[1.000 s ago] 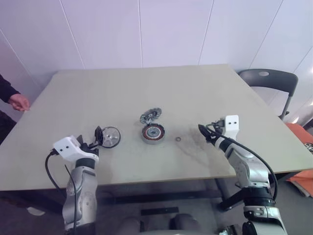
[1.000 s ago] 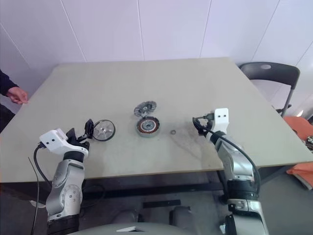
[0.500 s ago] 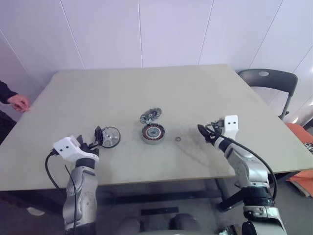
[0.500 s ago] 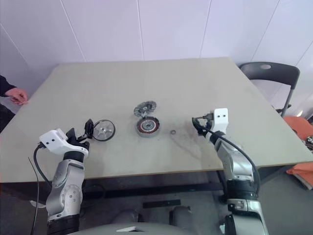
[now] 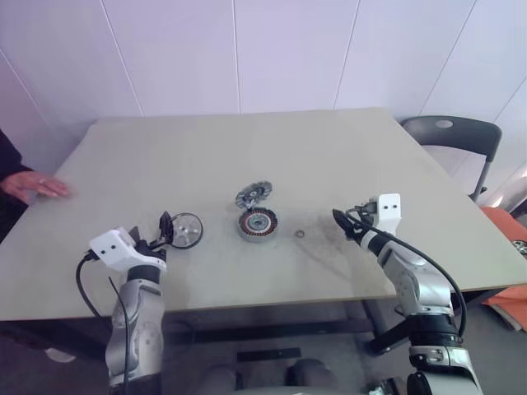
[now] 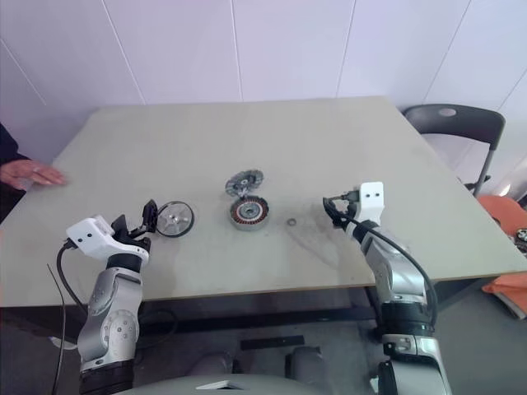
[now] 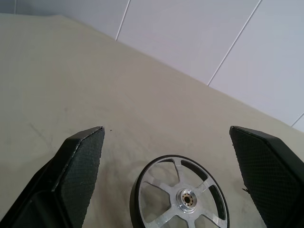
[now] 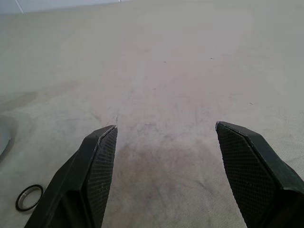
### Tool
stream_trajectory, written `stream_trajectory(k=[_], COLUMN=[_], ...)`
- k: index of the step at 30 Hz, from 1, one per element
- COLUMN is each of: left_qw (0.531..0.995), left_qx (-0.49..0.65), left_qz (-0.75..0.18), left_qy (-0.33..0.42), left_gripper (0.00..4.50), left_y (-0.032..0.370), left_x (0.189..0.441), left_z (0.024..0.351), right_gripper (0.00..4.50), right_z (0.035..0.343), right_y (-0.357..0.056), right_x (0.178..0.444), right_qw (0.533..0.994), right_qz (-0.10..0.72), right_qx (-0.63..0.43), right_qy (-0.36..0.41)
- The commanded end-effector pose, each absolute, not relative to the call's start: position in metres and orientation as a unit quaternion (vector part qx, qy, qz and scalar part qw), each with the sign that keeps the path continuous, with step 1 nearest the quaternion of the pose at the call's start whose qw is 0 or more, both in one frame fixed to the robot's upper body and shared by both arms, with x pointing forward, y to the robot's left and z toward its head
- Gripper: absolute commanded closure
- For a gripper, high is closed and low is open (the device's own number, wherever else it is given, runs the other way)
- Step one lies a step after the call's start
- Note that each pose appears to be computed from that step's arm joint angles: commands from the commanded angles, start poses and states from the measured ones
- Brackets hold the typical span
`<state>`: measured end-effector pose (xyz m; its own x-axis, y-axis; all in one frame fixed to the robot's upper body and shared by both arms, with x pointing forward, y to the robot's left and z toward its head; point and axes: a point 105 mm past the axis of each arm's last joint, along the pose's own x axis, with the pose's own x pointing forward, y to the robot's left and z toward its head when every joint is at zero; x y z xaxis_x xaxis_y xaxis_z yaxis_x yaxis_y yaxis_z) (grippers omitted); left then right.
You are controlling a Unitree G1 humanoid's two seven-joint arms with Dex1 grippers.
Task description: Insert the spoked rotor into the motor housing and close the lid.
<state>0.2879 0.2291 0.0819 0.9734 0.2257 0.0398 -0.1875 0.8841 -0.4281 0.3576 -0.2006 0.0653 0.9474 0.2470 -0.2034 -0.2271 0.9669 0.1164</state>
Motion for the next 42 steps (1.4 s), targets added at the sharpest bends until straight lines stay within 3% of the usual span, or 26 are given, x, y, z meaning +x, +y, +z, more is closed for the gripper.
stream_trajectory(k=[1, 5, 14, 17, 21, 25, 42], left_qw=[0.969, 0.969, 0.969, 0.969, 0.970, 0.970, 0.970], left_qx=[-0.209, -0.209, -0.209, -0.210, -0.210, -0.210, -0.210], left_qz=[0.103, 0.104, 0.104, 0.103, 0.102, 0.102, 0.099], left_qy=[-0.077, -0.077, -0.075, -0.074, -0.074, -0.073, -0.070], left_gripper=[0.01, 0.00, 0.00, 0.00, 0.00, 0.00, 0.00], left_y=[0.230, 0.230, 0.230, 0.229, 0.229, 0.228, 0.227], left_x=[0.289, 0.288, 0.288, 0.288, 0.288, 0.288, 0.287], left_z=[0.099, 0.099, 0.098, 0.098, 0.097, 0.097, 0.096], right_gripper=[1.22, 2.29, 2.29, 2.29, 1.44, 0.09, 0.03], right_z=[0.083, 0.083, 0.081, 0.090, 0.107, 0.112, 0.091], right_y=[-0.195, -0.194, -0.195, -0.178, -0.156, -0.158, -0.161], right_x=[0.364, 0.364, 0.362, 0.363, 0.360, 0.359, 0.353], right_qw=[0.987, 0.987, 0.987, 0.983, 0.976, 0.979, 0.980], right_qz=[0.132, 0.133, 0.133, 0.164, 0.196, 0.184, 0.180], right_qx=[0.040, 0.040, 0.040, 0.063, 0.084, 0.082, 0.045], right_qy=[0.080, 0.080, 0.084, 0.060, 0.035, 0.033, 0.073])
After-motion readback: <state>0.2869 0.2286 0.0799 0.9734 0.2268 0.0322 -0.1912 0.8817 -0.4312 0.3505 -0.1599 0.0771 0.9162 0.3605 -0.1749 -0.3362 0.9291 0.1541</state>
